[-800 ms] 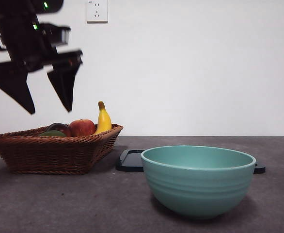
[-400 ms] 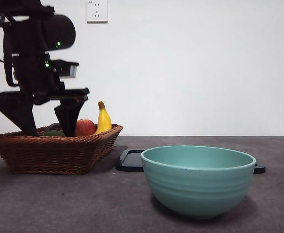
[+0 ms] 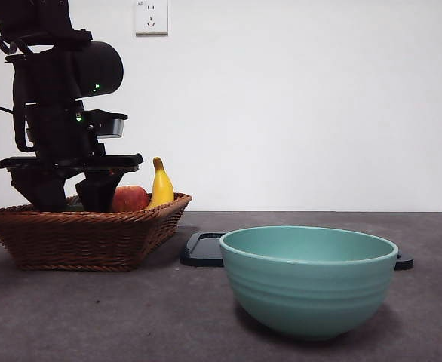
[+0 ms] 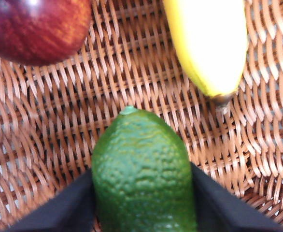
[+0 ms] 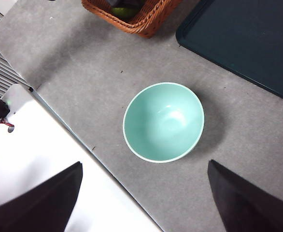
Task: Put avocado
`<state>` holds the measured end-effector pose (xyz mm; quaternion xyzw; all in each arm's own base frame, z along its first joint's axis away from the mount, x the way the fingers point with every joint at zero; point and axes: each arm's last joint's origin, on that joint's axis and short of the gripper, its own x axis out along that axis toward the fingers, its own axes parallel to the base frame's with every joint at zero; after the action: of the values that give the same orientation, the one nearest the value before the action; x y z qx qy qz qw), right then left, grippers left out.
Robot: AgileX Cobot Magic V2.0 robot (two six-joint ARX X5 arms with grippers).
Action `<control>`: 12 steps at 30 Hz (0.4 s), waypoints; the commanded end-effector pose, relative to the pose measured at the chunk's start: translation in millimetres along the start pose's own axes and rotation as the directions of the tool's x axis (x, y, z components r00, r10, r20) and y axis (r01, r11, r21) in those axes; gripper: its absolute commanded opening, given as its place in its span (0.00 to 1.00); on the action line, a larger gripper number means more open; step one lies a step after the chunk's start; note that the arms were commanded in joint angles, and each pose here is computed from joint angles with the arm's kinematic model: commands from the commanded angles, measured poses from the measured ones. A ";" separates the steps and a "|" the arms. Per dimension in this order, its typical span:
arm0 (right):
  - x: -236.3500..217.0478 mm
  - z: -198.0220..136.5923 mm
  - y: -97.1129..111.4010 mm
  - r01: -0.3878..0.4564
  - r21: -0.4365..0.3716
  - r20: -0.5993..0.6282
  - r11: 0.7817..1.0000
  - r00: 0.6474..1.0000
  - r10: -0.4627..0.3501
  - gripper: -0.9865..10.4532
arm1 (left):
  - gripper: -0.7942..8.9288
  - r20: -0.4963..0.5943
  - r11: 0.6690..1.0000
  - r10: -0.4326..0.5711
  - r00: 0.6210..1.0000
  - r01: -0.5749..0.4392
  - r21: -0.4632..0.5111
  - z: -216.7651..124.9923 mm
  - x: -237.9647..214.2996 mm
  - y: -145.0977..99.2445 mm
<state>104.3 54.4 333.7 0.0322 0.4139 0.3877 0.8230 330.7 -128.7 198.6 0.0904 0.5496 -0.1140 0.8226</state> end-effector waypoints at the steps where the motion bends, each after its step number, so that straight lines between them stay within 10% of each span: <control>1: -2.1 4.2 1.9 -0.005 -0.021 0.015 1.000 1.000 0.005 0.45 | 0.20 0.012 1.000 0.000 1.000 0.000 0.001 5.9 1.4 -2.1; 12: -2.1 4.8 1.8 0.000 -0.023 0.021 1.000 1.000 0.001 0.45 | 0.20 0.195 0.997 -0.077 0.978 0.071 0.038 13.7 -68.4 -14.1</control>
<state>104.7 54.5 334.0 0.0318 0.4115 0.3877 0.8242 313.4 -135.4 252.3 0.0775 0.4899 -0.1495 0.8554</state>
